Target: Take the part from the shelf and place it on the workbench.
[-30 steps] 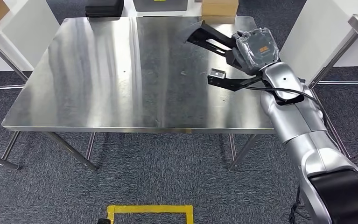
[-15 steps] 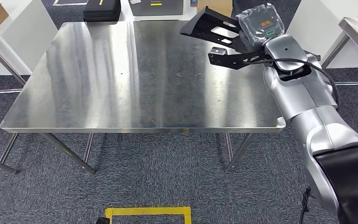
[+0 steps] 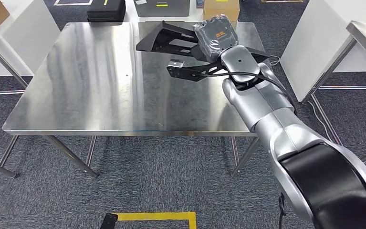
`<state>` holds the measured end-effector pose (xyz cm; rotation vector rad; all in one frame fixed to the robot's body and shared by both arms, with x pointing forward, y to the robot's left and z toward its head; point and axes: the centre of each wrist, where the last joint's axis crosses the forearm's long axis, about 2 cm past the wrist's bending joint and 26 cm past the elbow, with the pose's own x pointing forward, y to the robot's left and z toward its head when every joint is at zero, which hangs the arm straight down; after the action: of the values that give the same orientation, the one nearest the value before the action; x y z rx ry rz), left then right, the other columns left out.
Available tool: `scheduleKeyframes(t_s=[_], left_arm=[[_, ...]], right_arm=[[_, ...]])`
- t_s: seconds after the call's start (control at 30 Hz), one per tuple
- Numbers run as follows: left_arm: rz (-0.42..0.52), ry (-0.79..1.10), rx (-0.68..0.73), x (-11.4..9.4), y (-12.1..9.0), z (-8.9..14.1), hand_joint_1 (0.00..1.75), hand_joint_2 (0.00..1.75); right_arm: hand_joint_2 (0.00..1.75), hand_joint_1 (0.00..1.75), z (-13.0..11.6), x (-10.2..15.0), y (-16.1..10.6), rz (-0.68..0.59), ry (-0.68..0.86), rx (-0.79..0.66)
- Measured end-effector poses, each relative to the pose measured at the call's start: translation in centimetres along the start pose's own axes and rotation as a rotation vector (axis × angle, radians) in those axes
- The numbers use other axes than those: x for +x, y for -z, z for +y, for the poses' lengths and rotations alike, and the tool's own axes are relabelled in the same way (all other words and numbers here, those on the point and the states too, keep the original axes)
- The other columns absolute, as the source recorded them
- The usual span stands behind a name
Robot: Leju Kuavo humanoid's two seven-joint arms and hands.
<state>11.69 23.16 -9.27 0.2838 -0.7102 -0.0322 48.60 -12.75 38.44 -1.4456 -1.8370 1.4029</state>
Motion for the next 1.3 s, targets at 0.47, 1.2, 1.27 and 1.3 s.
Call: scheduleKeyframes(t_s=[0.47,1.2,1.27,1.3], left_arm=[[-0.002,0.005,0.001,0.1,0.0,-0.1,0.0,1.75],[0.0,0.015,-0.048,-0.6,-0.3,-0.1,0.0,1.75],[0.002,0.019,-0.046,-0.7,-0.4,-0.1,0.0,1.75],[0.003,0.02,-0.045,-0.7,-0.4,-0.1,0.0,1.75]], right_arm=[[1.75,1.75,1.3,4.2,-0.6,-0.058,0.078,-0.032],[1.75,1.75,3.8,3.5,-2.1,-0.045,0.067,0.001],[1.75,1.75,4.1,3.5,-2.3,-0.046,0.067,0.01],[1.75,1.75,4.3,3.5,-2.5,-0.046,0.067,0.016]])
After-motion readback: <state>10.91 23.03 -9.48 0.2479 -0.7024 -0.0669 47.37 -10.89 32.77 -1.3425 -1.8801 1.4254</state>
